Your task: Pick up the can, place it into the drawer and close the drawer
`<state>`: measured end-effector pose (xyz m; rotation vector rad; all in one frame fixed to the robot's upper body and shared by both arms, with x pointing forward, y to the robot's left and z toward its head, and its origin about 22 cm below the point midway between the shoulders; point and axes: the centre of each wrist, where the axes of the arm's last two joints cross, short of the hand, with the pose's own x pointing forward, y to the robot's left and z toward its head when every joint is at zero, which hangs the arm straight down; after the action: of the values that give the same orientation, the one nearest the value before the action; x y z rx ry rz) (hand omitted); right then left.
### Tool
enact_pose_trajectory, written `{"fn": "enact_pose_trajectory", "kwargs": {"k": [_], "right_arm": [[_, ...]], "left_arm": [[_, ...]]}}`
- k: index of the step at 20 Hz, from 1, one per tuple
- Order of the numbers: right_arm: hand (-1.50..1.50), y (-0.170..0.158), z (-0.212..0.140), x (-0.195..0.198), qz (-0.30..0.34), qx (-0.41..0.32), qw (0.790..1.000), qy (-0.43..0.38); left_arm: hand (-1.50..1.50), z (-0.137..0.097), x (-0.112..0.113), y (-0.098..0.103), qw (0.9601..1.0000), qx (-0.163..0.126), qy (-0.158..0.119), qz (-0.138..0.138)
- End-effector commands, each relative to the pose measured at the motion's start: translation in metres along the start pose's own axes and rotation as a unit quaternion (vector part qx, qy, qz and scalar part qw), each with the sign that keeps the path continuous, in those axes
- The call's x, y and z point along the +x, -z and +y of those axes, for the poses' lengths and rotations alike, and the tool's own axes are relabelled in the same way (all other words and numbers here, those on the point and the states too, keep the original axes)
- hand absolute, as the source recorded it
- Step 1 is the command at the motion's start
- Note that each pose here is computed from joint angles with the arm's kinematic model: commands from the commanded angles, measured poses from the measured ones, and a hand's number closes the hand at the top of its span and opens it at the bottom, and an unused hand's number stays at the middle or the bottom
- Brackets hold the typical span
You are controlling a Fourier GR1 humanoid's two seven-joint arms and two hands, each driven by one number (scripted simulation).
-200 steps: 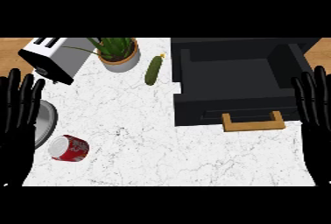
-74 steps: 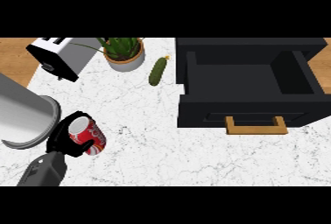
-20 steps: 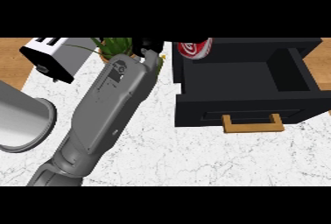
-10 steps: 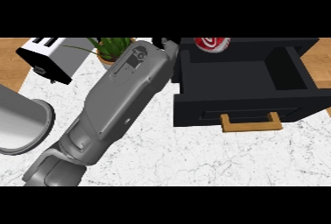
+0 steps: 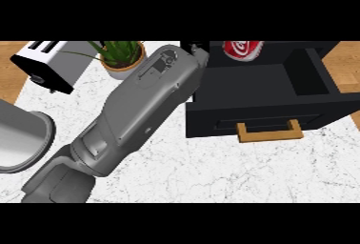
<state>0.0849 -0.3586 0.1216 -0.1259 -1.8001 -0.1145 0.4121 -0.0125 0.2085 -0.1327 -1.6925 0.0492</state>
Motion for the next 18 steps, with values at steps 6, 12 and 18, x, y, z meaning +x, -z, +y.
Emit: {"fn": "enact_pose_trajectory", "kwargs": {"k": [6, 12, 18], "right_arm": [[-1.5, 0.004, -0.009, 0.005, -0.005, 0.0, 1.0, 0.001], [-1.5, 0.009, -0.01, 0.0, -0.002, 0.005, 1.0, 0.001], [-1.5, 0.002, 0.002, 0.006, -0.016, 0.01, 1.0, 0.003]], "left_arm": [[1.5, -0.004, -0.013, 0.002, 0.9995, 0.011, 0.015, 0.027], [-1.5, 0.006, -0.031, 0.007, 0.9984, 0.028, 0.047, 0.017], [-1.5, 0.003, -0.029, 0.008, 0.997, 0.054, 0.049, 0.027]]}}
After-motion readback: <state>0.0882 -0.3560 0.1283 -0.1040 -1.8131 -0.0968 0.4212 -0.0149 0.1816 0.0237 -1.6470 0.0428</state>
